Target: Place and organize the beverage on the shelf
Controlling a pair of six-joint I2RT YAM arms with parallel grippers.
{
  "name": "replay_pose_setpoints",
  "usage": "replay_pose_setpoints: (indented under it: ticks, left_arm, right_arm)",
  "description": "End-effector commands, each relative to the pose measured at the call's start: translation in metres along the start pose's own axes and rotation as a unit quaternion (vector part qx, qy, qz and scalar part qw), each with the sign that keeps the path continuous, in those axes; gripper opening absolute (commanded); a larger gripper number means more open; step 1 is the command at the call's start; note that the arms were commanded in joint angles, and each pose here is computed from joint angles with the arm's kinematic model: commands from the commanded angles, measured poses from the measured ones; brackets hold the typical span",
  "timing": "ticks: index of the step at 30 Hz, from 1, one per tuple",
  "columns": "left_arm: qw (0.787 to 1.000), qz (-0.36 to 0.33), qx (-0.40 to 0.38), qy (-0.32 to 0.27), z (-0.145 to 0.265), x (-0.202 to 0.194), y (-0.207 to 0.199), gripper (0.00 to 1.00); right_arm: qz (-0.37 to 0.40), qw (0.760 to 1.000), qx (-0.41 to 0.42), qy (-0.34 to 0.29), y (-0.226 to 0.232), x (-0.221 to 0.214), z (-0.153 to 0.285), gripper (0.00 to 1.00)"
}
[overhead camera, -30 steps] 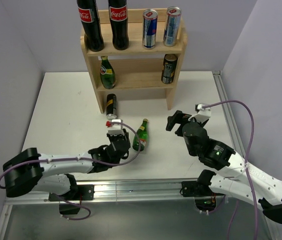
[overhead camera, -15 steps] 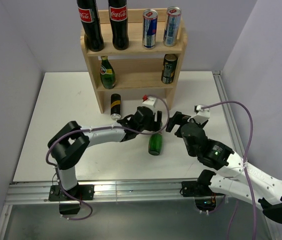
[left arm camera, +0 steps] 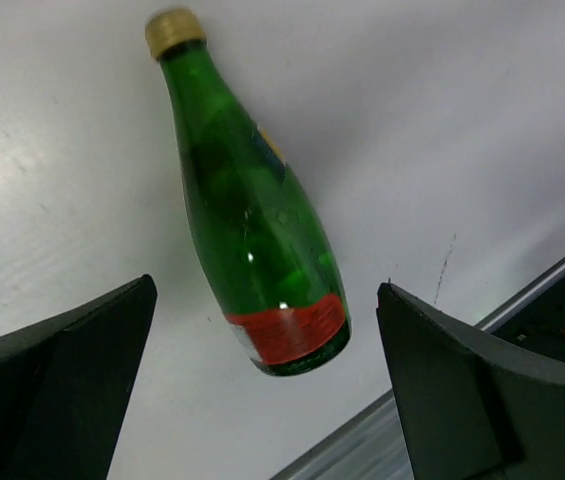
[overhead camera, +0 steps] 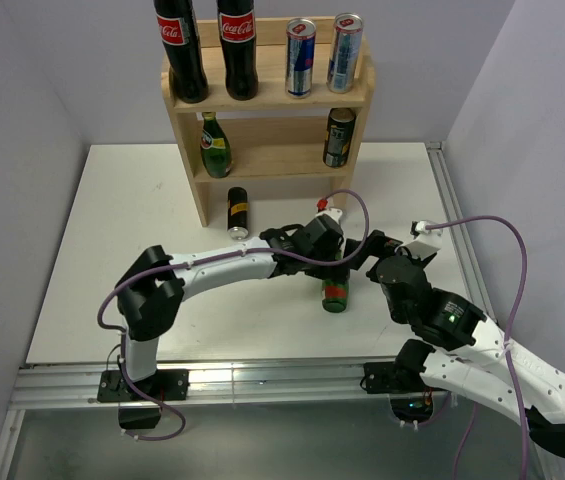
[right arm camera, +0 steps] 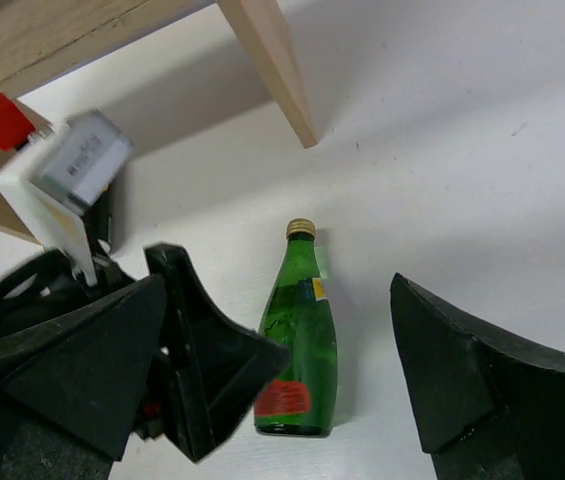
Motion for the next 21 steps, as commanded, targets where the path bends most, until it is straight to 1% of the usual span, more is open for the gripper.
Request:
replay_pose_setpoints:
  ticks: [1,3,4,7,9,10,13,18,21]
  left_arm:
    - [0.996,0.023,0.056,0.072,-0.021,-0.046,0.012,0.99]
    - [0.995,0.027,0.064,0.075,-0.033,-0.061,0.014,0.99]
    - [0.994,0.038,0.069,0.075,-0.045,-0.068,0.016,0.99]
    - [0.993,0.050,0.086,0.058,-0.070,-0.073,0.022,0.99]
    - [0.994,0.054,0.089,0.044,-0.081,-0.069,0.018,0.99]
    - [0.992,0.052,0.100,0.047,-0.092,-0.074,0.023,0.99]
    - [0.991,0.052,0.113,0.043,-0.101,-0.070,0.025,0.97]
    - [0.990,0.055,0.122,0.035,-0.100,-0.064,0.037,0.97]
    - [0.990,0.048,0.128,0.039,-0.101,-0.060,0.041,0.91]
  right_arm:
    - [-0.013,1.000,-0.017,-0.007,-0.007,0.001,0.001,1.00]
    - [-0.015,1.000,-0.018,-0.007,-0.010,0.001,0.003,1.00]
    - [-0.014,1.000,-0.020,-0.008,-0.012,0.000,0.003,1.00]
    - [-0.015,1.000,-0.020,-0.009,-0.014,-0.001,0.004,1.00]
    - [-0.018,1.000,-0.019,-0.011,-0.015,-0.001,0.005,1.00]
    - [-0.018,1.000,-0.018,-0.010,-0.015,-0.001,0.005,1.00]
    - [-0.017,0.999,-0.026,-0.009,-0.019,-0.002,0.007,1.00]
    - [-0.015,0.999,-0.027,-0.014,-0.024,-0.003,0.008,1.00]
    - [-0.016,0.999,-0.028,-0.014,-0.024,-0.003,0.008,1.00]
Point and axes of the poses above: each gripper's point midway between its finger pads, its own z axis back along the fingers, its own y axis along the line the jaws close on, x = y × z, the point moved 5 cm from there along z, back along the fingers, and after that the axes turned 10 degrees about z, right-handed, at the moved point
